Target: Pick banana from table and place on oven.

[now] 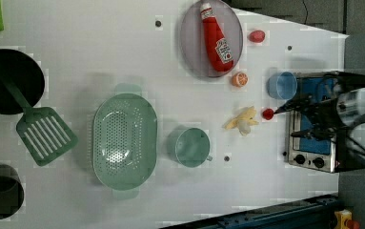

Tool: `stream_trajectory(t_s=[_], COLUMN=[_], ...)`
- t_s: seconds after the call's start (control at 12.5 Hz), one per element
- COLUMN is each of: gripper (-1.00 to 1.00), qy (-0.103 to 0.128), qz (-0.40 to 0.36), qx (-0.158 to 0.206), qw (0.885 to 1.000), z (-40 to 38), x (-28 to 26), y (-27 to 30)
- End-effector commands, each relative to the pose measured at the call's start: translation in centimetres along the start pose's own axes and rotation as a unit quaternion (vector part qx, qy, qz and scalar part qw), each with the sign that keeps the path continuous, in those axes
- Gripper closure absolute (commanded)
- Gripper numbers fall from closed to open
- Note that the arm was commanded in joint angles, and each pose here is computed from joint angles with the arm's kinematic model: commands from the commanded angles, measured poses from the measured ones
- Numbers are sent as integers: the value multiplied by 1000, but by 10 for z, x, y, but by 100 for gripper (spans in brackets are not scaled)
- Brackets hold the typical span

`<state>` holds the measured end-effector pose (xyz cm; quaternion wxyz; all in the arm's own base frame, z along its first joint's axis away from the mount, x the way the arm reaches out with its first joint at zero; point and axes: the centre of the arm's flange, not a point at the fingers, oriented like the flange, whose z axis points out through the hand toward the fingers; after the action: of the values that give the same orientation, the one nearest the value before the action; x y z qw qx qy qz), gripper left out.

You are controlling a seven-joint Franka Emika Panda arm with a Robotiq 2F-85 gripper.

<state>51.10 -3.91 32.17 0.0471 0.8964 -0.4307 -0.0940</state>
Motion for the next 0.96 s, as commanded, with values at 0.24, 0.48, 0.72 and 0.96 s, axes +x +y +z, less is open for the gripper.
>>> stream_trajectory(t_s=[0.24, 0.48, 0.72, 0.96], gripper=[-100, -100, -100, -93], qy=[52, 45, 40, 41], qz=[1, -4, -7, -9], qx=[53, 45, 38, 39], qw=[997, 998, 998, 998], z=[43, 99, 138, 165], x=[-10, -15, -13, -13], y=[0, -2, -8, -11])
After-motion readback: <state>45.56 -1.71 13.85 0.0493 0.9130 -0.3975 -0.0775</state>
